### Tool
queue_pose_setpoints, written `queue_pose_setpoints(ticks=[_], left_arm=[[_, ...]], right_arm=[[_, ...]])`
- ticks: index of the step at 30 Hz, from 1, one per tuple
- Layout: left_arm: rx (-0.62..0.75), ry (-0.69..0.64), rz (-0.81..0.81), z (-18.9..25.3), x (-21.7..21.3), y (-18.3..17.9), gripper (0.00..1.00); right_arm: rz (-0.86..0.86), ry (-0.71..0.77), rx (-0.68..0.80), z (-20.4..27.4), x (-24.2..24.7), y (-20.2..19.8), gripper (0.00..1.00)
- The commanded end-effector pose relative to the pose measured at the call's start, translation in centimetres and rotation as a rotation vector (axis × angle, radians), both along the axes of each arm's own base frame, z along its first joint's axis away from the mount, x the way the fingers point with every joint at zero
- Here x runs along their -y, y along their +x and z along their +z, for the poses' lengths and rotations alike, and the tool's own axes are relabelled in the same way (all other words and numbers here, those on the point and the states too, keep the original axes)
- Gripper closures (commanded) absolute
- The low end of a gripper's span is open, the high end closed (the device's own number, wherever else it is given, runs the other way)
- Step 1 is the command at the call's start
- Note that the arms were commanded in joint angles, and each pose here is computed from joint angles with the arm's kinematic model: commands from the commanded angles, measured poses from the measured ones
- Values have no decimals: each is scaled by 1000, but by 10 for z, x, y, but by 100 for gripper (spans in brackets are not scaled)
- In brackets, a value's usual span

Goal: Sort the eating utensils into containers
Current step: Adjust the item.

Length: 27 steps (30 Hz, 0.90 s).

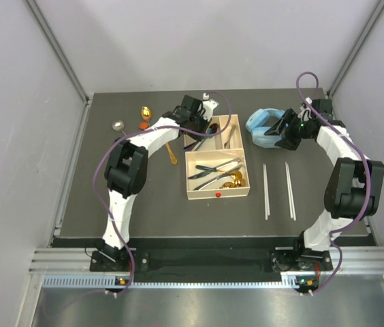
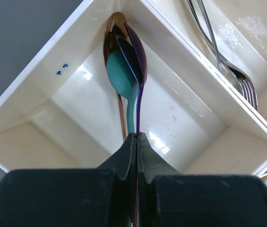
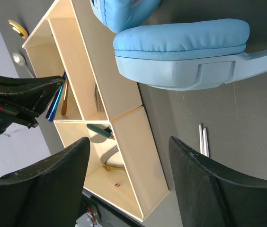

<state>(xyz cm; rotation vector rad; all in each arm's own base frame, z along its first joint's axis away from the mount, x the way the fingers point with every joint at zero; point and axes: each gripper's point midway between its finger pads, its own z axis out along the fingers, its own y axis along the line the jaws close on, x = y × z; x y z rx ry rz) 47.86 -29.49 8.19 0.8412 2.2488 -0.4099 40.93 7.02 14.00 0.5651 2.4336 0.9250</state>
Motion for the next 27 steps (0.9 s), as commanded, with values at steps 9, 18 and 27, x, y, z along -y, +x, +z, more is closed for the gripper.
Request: queue_pose_setpoints(ticks=[9, 18, 27], left_arm=[[147, -90, -15, 77, 9, 15, 100], [182, -128, -20, 84, 18, 25, 100], [162, -141, -11, 62, 23, 30, 100]], right_arm=[[-2, 20, 26, 0, 2, 3, 32], [-8, 21, 16, -4, 4, 0, 32], [-14, 19, 8, -5, 8, 0, 32]])
